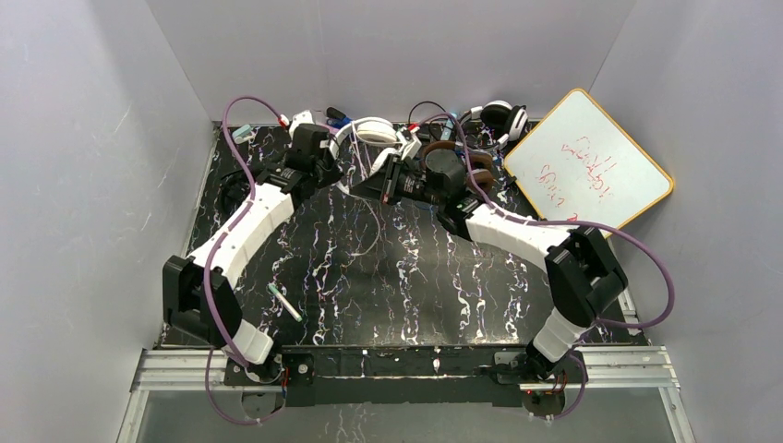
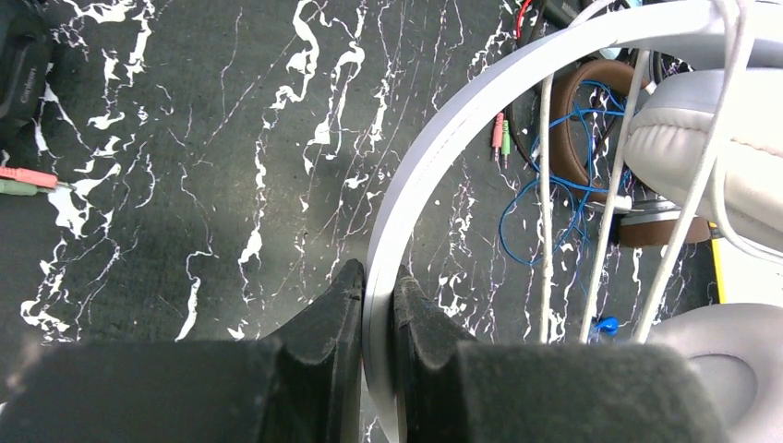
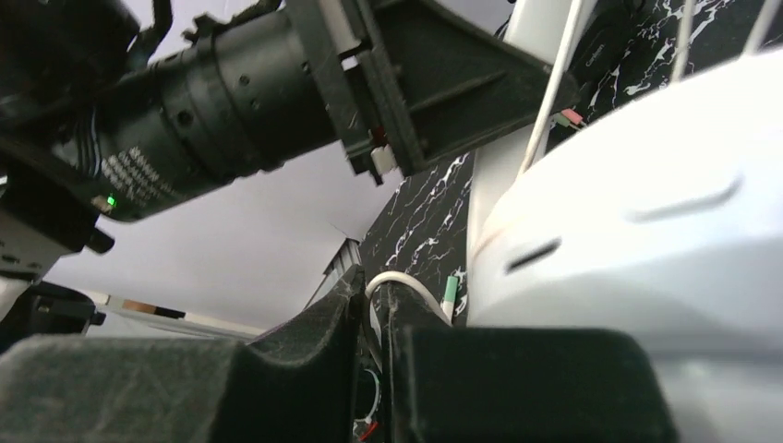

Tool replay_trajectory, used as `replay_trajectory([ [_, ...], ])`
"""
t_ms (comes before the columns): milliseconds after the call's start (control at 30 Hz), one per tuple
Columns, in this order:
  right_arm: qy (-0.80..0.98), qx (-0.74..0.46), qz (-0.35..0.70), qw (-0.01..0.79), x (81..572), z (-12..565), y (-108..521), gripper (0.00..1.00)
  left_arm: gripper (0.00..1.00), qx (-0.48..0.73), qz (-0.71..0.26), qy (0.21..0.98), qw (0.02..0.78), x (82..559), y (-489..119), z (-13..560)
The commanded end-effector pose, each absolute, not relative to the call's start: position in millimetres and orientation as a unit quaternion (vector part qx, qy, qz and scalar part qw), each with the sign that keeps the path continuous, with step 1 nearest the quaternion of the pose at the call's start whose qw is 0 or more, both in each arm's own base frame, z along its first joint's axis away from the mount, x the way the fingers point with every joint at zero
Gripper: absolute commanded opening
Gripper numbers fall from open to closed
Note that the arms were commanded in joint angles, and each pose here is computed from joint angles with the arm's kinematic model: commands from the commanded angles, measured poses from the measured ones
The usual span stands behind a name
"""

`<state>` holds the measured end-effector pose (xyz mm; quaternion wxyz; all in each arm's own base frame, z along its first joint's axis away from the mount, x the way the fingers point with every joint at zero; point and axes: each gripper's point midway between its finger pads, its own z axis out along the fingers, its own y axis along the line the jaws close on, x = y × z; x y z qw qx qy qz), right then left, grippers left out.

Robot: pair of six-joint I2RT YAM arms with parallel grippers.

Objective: Wrap the headphones
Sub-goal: Wrap the headphones cable around the headphones.

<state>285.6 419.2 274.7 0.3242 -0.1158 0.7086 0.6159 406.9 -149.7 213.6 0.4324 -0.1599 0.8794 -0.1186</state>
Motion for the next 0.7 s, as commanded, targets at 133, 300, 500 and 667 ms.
replay_trajectory([
  [133,0.658,-0.085,0.649,0.372,310.2,324.9,429.8,0.22,0.0,-0.153,-0.124,0.854,0.481,393.8,-141.0,236.0],
  [300,0.647,-0.065,0.648,0.396,320.9,341.8,423.3,0.25,0.0,-0.139,-0.124,0.859,0.478,386.6,-142.2,227.0],
  [500,0.655,-0.062,0.637,0.402,332.3,341.1,423.0,0.24,0.0,-0.123,-0.136,0.862,0.472,382.2,-148.7,222.4],
  [667,0.663,-0.054,0.626,0.406,345.4,333.3,421.3,0.25,0.0,-0.107,-0.14,0.871,0.459,378.0,-154.7,214.1],
])
